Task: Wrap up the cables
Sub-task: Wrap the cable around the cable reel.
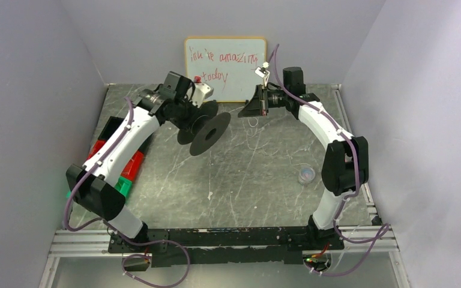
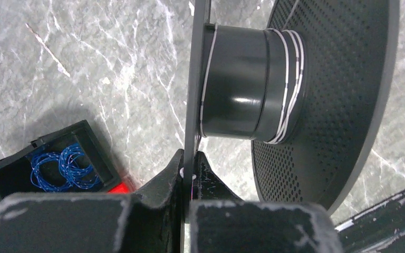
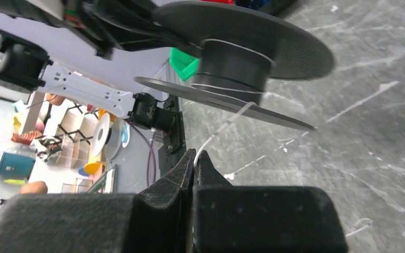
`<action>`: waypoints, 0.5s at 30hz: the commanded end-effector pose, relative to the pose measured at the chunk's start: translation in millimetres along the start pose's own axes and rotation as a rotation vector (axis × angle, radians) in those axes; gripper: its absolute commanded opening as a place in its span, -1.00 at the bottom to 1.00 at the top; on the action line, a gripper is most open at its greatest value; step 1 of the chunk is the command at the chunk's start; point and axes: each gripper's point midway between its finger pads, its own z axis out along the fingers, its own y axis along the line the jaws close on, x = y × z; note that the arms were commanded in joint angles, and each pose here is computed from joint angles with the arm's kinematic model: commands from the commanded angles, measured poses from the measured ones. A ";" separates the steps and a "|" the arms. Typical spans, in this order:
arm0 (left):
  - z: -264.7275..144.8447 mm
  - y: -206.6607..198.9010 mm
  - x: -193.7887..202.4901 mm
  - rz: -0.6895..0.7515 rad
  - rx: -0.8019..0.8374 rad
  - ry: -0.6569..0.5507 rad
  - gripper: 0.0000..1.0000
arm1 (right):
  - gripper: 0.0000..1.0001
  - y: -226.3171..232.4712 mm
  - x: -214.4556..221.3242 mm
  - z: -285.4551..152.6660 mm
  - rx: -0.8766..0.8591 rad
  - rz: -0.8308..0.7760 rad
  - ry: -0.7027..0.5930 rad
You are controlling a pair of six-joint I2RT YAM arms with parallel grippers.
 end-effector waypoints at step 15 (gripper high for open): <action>40.9 44.4 -22.8 -0.221 -0.316 0.008 -0.95 | -0.87 91.4 47.2 56.8 -0.358 -0.136 0.172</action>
